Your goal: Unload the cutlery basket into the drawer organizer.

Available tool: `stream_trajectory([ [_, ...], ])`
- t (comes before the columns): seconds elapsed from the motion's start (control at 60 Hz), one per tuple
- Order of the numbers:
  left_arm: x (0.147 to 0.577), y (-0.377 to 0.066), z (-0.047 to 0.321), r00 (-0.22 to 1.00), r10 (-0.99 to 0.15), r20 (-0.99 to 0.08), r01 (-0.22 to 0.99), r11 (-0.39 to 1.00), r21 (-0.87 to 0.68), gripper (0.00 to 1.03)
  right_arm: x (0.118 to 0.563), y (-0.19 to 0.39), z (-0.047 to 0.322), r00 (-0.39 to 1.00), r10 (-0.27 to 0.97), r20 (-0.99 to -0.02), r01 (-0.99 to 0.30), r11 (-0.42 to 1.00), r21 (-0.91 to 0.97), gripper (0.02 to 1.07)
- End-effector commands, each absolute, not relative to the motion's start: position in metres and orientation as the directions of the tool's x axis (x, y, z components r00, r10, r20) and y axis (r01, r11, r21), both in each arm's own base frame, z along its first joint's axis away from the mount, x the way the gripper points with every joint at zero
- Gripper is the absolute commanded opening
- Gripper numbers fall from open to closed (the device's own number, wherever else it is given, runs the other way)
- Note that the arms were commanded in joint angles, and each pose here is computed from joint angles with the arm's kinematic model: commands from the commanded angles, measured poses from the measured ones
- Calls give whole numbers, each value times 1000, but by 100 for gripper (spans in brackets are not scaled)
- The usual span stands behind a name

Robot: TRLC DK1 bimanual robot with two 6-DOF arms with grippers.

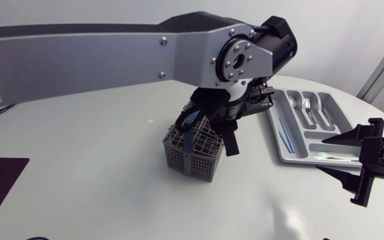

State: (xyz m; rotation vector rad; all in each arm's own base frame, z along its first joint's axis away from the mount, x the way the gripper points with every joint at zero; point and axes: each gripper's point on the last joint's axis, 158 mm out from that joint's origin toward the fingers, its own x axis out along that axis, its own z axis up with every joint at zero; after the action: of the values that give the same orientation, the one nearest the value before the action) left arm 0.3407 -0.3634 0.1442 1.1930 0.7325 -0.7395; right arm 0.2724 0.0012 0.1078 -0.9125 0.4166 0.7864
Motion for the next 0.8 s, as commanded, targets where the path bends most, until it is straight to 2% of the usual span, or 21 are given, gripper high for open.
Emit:
stream_trajectory([
  [0.0,343,-364,167,594,-137,-793,797,232,557,13,267,9,103,635,444,-632,-772,386,-505,81],
  [0.3,338,-359,195,661,-138,-738,745,238,623,13,267,14,109,640,445,-626,-768,384,-513,82],
  [0.567,328,-365,208,738,-178,-651,675,230,701,13,264,17,111,641,448,-624,-768,380,-516,83],
  [0.783,326,-364,206,788,-156,-596,616,192,764,13,263,21,112,641,452,-620,-767,378,-518,83],
])
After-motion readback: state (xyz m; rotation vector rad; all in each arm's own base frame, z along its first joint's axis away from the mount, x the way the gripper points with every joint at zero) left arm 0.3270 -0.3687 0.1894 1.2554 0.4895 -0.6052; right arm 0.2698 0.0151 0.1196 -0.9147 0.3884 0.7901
